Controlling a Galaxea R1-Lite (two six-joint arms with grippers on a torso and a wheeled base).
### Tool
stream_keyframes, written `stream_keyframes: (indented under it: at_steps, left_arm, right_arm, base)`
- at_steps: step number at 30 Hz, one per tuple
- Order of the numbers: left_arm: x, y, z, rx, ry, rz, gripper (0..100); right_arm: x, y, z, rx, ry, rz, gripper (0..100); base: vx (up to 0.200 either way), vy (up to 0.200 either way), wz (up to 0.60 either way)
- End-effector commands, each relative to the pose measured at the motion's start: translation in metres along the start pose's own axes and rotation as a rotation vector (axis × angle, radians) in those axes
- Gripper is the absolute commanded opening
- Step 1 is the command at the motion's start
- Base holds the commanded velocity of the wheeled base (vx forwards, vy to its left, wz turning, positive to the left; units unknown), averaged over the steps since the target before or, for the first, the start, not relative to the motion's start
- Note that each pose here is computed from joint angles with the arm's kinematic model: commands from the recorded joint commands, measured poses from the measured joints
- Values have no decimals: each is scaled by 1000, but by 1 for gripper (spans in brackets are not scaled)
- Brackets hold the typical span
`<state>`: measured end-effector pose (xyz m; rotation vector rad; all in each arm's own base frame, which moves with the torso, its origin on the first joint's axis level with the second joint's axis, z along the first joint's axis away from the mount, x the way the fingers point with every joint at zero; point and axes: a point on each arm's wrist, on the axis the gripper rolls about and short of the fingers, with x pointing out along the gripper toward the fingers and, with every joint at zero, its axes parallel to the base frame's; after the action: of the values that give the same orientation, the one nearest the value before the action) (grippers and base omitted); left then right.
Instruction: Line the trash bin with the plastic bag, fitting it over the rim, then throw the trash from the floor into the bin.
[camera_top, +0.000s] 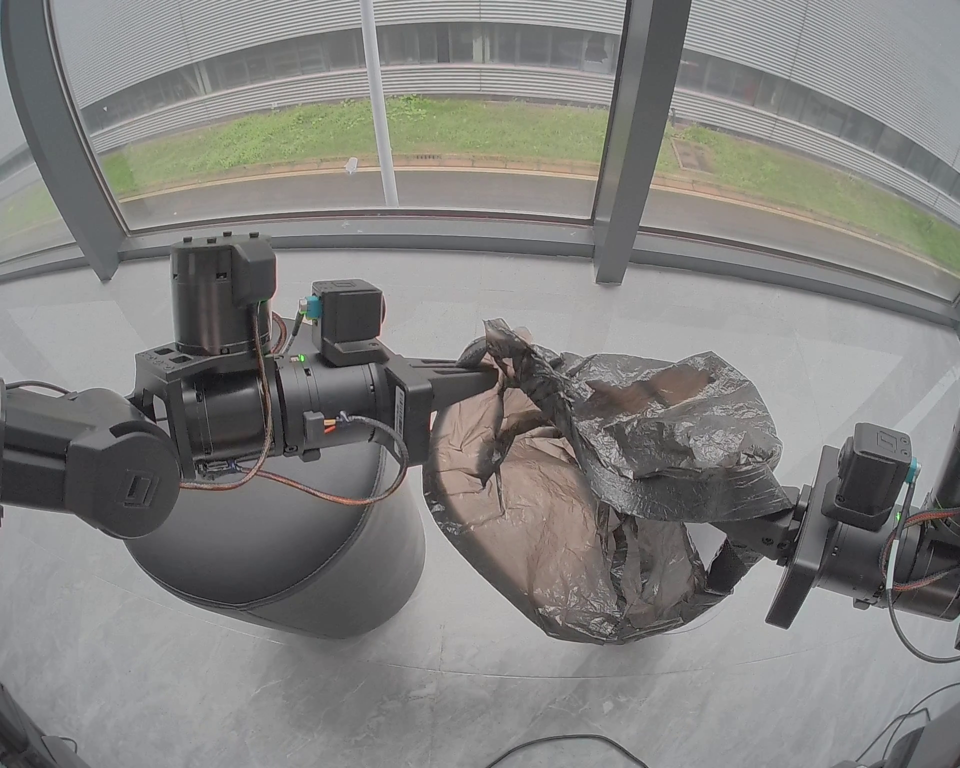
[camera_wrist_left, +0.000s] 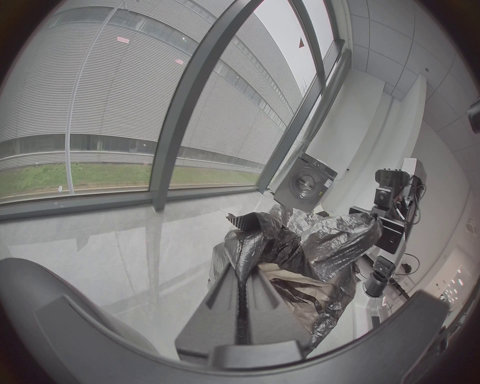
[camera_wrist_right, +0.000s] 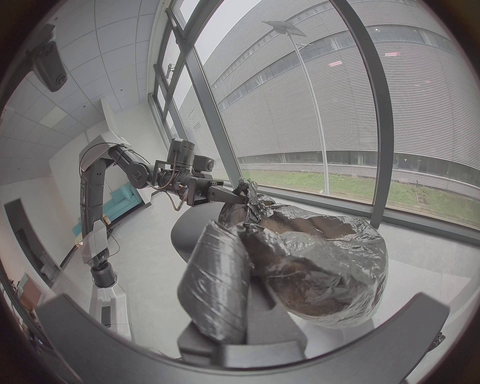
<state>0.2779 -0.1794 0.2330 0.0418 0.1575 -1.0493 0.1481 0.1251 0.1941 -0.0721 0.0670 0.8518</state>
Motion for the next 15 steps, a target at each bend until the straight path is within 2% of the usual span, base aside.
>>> stream_keyframes:
  at_steps: [1, 7, 9, 15]
  left_arm:
    - [-3, -8, -9, -15, 30, -39, 0]
    - [-6, -11, -25, -46, 76, -57, 0]
    - [-5, -11, -33, -73, 103, -67, 0]
    - [-1, -15, -51, -139, 155, -101, 0]
  right_arm:
    - [-1, 1, -3, 1, 9, 2, 0]
    - [-1, 1, -12, 14, 48, 7, 0]
    - [4, 0, -21, 44, 102, 10, 0]
    - [12, -2, -32, 79, 182, 3, 0]
  base:
    - [0, -200, 0]
    - [0, -200, 0]
    - [0, -200, 0]
    - [0, -200, 0]
